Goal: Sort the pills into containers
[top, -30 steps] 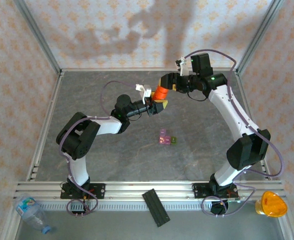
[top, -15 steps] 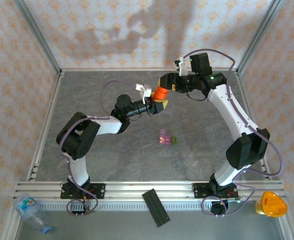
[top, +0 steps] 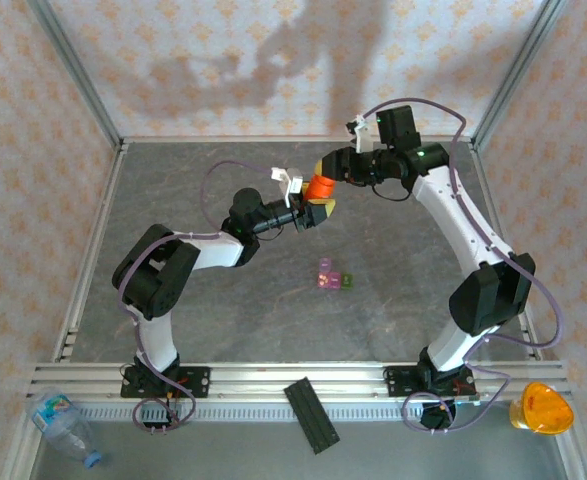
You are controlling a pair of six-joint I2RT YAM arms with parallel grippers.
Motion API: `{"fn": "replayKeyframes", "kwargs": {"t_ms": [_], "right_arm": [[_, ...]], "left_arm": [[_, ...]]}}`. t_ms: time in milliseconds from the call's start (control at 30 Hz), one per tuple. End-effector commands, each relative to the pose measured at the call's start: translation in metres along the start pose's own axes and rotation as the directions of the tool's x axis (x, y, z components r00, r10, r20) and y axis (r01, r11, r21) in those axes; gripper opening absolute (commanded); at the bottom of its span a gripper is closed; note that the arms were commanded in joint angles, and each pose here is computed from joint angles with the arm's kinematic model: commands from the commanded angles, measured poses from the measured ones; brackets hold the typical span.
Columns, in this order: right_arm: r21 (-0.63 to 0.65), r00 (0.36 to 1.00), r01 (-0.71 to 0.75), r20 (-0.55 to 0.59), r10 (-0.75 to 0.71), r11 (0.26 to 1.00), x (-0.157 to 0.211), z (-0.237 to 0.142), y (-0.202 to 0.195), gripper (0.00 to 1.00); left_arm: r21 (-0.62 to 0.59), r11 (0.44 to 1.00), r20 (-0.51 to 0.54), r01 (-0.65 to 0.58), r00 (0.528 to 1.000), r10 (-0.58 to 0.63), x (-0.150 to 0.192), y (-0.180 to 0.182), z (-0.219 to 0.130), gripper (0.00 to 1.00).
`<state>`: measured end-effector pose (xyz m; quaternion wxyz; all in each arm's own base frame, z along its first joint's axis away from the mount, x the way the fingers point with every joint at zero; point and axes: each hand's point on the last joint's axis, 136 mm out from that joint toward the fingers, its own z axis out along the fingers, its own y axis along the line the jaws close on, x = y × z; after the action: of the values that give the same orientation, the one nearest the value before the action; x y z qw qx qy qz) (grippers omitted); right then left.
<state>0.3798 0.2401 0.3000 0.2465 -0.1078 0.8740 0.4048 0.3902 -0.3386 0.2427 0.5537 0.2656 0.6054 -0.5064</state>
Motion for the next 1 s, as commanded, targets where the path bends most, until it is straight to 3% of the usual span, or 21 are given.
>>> {"fn": "replayKeyframes", "kwargs": {"t_ms": [0, 367, 633, 967], "right_arm": [[0.006, 0.999, 0.023, -0.03, -0.022, 1.0, 0.002, -0.002, 0.003, 0.36], [0.044, 0.985, 0.066, -0.16, -0.058, 0.997, 0.025, 0.0, -0.009, 0.3], [-0.001, 0.992, -0.106, -0.068, 0.106, 0.994, 0.02, 0.016, -0.007, 0.31], [0.104, 0.984, -0.174, -0.029, 0.178, 0.979, 0.032, 0.034, -0.003, 0.3]], "left_arm": [[0.069, 0.994, 0.058, -0.08, 0.995, 0.076, -0.029, -0.021, 0.004, 0.0], [0.091, 0.991, 0.049, -0.103, 0.994, 0.099, -0.031, -0.026, 0.004, 0.0], [0.031, 0.99, 0.101, -0.135, 0.986, 0.131, -0.042, -0.021, 0.002, 0.0], [-0.06, 0.982, 0.127, -0.181, 0.974, 0.188, -0.051, -0.014, 0.002, 0.0]]}}
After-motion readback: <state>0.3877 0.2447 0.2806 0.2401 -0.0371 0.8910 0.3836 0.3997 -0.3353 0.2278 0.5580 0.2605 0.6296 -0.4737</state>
